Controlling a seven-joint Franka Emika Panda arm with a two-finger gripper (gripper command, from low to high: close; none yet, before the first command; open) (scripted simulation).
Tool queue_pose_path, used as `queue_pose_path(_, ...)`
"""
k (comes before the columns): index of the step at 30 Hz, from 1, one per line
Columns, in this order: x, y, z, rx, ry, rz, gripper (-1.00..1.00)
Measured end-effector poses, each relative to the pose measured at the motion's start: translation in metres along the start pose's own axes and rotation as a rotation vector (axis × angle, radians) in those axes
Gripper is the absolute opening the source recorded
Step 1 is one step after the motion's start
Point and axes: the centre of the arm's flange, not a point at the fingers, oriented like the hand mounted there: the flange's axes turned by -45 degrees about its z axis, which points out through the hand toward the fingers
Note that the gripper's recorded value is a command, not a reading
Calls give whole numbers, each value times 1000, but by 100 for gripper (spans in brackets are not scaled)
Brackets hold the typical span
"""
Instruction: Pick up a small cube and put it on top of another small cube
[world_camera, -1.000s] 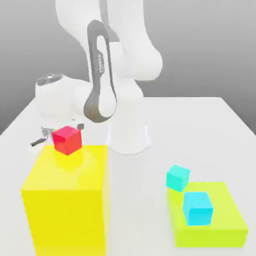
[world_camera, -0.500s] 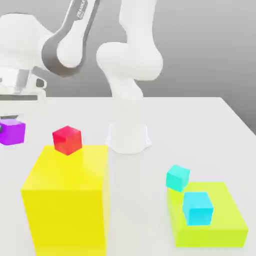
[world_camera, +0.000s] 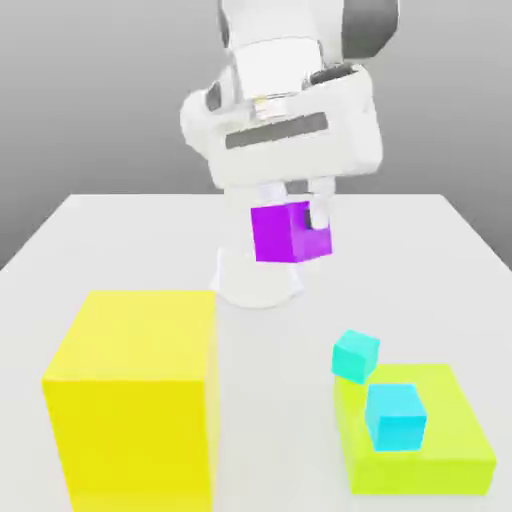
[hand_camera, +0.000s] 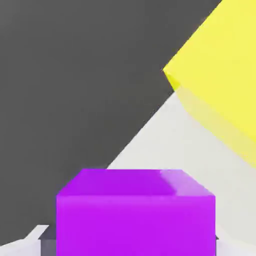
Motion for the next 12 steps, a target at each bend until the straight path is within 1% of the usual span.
queue_pose_path(2,-41,1,37,-107,-46,-31,-100)
queue_pose_path(3,-52,4,51,-138,-55,-38,-100)
queue_pose_path(5,-59,8,75,-164,-59,-43,-100)
queue_pose_path(8,-64,13,106,-171,-61,-45,-100)
queue_pose_path(9,-65,15,116,-171,-63,-46,100)
queue_pose_path(12,-65,15,116,-171,-63,-46,100)
